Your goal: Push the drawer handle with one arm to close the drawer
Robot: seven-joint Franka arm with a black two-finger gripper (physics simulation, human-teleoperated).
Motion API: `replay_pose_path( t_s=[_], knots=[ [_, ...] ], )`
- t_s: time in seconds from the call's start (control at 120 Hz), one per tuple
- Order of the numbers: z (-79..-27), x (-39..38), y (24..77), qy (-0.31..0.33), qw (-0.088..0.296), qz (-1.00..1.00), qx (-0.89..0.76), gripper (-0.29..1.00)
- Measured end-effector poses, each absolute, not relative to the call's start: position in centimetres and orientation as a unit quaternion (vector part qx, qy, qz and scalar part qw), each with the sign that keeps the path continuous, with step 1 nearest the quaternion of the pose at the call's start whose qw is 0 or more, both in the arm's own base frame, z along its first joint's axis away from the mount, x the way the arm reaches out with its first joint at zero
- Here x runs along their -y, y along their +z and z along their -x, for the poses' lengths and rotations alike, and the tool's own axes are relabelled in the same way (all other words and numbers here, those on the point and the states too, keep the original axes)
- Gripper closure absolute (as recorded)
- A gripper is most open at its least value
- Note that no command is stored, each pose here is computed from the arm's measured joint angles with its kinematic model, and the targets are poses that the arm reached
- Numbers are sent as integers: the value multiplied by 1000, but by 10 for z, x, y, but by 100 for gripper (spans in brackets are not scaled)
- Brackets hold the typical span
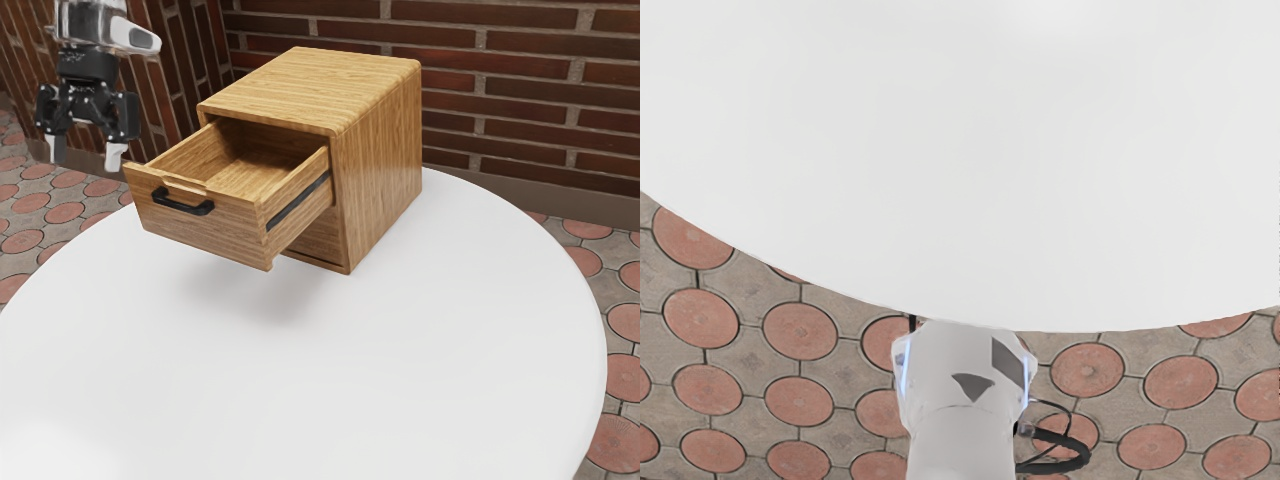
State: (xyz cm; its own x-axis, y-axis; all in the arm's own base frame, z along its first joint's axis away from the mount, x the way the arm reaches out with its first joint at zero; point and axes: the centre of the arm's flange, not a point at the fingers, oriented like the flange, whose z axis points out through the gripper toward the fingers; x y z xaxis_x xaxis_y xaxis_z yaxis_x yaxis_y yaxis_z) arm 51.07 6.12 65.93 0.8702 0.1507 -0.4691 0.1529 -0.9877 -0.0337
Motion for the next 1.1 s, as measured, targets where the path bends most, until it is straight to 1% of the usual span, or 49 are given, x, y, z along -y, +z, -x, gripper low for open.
replay_pose_path(
  t_s=[0.075, 0.15, 0.183, 0.25, 0.317, 0.35, 0.417, 0.458, 0.483, 0.575, 0.617, 0.65, 0.675, 0.717, 0.825, 0.892, 0.983, 1.1],
  knots=[
    [-531, -69, 655, -184, 4, -979, -90, 0],
    [-544, -73, 658, -138, 5, -986, -97, 0],
    [-544, -72, 674, -108, 5, -989, -99, 0],
    [-522, -54, 734, -29, 2, -996, -89, 0],
    [-515, -15, 756, 6, 5, -998, -56, 0],
    [-515, 4, 760, 13, 9, -999, -39, 0],
    [-516, 28, 755, 6, 24, -1000, -16, 0],
    [-505, 29, 742, -10, 20, -1000, -21, 0],
    [-488, 27, 729, -21, 13, -999, -30, 0],
    [-402, 30, 676, -40, -24, -997, -58, 0],
    [-377, 31, 642, -46, -34, -996, -63, 0],
    [-367, 30, 617, -50, -38, -996, -65, 0],
    [-363, 29, 603, -49, -39, -996, -66, 2],
    [-363, 25, 588, -41, -39, -996, -65, 10],
    [-377, 20, 568, -10, -36, -998, -55, 39],
    [-394, 8, 552, -4, -32, -998, -55, 51],
    [-413, -3, 538, 9, -29, -998, -46, 63],
    [-434, -7, 535, 27, -29, -999, -26, 71]
  ],
)
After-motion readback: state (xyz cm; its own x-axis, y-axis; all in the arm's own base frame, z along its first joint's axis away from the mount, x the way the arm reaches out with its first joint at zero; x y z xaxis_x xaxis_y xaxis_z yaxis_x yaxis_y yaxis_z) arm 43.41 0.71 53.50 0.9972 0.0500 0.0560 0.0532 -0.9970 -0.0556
